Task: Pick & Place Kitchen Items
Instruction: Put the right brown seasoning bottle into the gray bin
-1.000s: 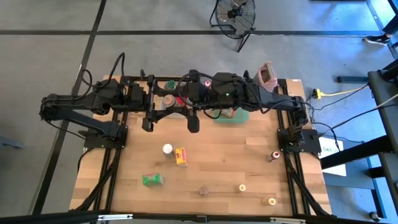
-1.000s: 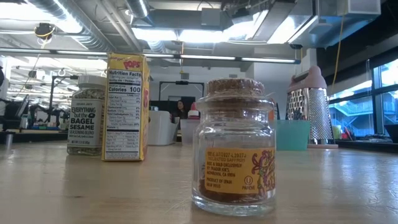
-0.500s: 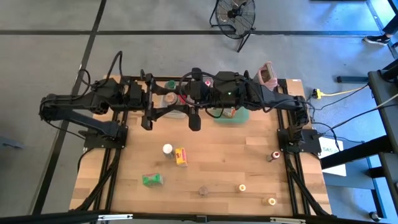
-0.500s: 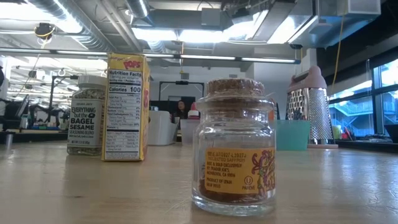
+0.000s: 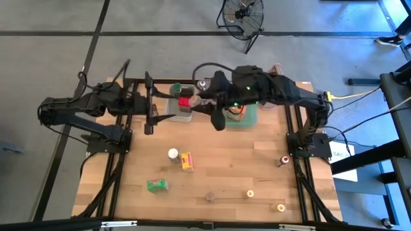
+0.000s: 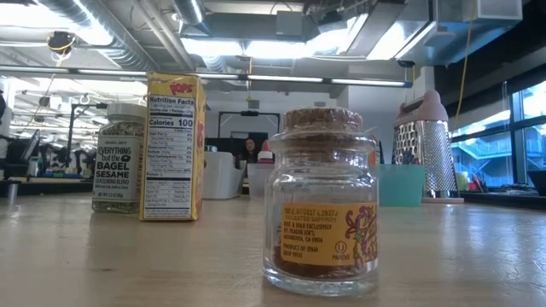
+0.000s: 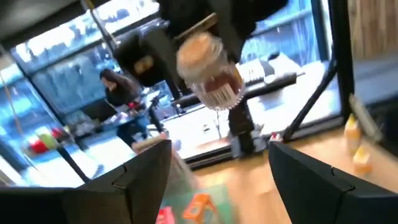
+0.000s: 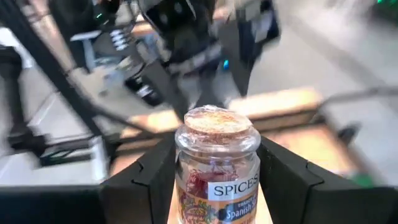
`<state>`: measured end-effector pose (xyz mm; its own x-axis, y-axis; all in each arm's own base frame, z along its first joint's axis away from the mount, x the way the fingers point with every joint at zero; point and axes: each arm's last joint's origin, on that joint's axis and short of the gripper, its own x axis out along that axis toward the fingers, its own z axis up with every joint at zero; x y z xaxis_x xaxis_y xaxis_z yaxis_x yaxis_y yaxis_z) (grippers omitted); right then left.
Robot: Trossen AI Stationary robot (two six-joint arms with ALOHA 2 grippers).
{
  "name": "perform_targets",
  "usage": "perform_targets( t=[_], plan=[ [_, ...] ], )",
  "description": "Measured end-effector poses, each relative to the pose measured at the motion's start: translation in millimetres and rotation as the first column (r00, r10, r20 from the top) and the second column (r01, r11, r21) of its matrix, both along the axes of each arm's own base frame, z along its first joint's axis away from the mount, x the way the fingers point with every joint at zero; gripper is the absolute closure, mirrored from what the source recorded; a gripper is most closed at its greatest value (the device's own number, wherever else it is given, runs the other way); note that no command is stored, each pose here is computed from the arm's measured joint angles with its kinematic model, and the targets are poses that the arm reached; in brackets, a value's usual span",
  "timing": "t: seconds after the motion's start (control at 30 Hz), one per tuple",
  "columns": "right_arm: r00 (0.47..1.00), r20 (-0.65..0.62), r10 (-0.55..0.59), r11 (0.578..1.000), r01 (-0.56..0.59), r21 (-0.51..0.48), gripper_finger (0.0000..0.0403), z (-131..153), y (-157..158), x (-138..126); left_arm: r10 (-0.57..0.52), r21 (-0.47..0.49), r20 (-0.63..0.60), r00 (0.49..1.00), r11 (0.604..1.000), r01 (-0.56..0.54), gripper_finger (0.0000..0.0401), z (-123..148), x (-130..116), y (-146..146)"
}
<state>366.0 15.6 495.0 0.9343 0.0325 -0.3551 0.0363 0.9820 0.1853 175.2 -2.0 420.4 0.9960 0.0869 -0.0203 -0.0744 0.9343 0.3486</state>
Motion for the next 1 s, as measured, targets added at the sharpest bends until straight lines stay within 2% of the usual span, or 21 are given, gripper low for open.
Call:
perform_targets(
  t=[0.17,0.27,0.57,0.77,0.87,1.0],
  plan=[
    [0.984,-0.118,0.131,0.971,-0.103,0.216,0.0215,-12.5,-11.6,-0.2,-0.01,0.187,-0.035,0.999,0.982,0.017,0.0136,-1.9,0.5,-0.3],
    [0.96,-0.187,0.21,0.941,-0.146,0.306,0.0214,-25.2,-13.9,5.9,-0.041,0.242,-0.037,0.999,0.969,0.048,0.0136,-1.6,1.0,-1.1],
    [0.881,-0.207,0.424,0.822,-0.279,0.496,0.0214,-55.6,-11.6,37.0,-0.222,0.169,-0.055,0.974,0.959,0.228,0.0136,-5.7,8.2,-6.7],
    [0.839,-0.195,0.508,0.754,-0.323,0.572,0.0214,-71.7,-9.9,53.7,-0.27,0.147,-0.123,0.955,0.947,0.287,0.0136,-16.5,22.9,-8.6],
    [0.833,-0.202,0.515,0.741,-0.314,0.594,0.0214,-76.3,-9.6,57.6,-0.29,0.135,-0.149,0.945,0.941,0.31,0.0136,-20.4,27.2,-9.3],
    [0.833,-0.205,0.514,0.738,-0.308,0.6,0.0214,-77.0,-9.7,58.0,-0.369,0.087,-0.153,0.917,0.919,0.384,0.0136,-23.1,32.1,-11.9]
  ],
)
